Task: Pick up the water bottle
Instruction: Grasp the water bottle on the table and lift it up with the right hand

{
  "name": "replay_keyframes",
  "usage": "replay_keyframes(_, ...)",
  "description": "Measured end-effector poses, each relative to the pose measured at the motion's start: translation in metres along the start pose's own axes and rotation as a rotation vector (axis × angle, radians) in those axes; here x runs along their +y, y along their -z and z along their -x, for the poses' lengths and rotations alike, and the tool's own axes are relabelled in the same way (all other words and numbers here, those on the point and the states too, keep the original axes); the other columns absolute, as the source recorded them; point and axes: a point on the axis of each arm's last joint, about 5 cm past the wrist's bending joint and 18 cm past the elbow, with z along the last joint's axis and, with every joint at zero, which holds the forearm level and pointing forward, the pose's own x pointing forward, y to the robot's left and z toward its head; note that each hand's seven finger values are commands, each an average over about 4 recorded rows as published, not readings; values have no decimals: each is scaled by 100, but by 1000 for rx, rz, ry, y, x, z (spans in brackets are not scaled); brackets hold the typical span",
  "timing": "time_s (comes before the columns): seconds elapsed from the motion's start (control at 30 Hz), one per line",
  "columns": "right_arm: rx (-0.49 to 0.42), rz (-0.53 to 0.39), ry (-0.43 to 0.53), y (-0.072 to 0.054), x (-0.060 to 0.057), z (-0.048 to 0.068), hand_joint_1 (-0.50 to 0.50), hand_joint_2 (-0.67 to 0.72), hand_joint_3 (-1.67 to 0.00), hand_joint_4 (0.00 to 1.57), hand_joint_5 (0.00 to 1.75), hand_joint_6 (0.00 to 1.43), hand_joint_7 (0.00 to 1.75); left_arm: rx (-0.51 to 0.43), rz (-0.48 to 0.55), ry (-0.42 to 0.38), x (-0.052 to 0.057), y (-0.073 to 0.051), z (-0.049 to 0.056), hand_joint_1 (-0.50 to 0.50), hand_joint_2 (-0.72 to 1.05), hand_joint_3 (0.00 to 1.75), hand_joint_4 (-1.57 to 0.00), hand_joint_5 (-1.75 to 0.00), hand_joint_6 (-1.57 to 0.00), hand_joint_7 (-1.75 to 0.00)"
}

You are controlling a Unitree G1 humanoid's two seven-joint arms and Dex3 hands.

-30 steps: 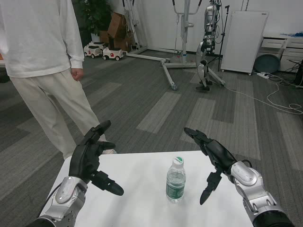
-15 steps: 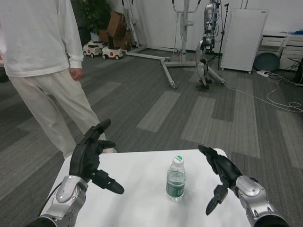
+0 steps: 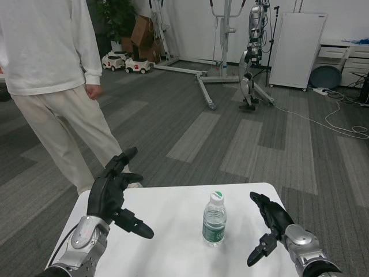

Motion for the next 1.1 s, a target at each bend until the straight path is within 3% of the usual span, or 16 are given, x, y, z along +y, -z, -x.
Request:
replay_keyframes(0.67,-46,218,-123,-26,37,-20,-46,34,-4,0,0,0,0,0,4,-1,-1,0,0,-50,-55,9,0,-175,0,-35)
replay_keyframes(1.1,-40,281,-30,-33,49,-27,-46,34,-2,0,0,0,0,0,4,-2,-1,0,0,-50,-55,9,0,-175,0,-38)
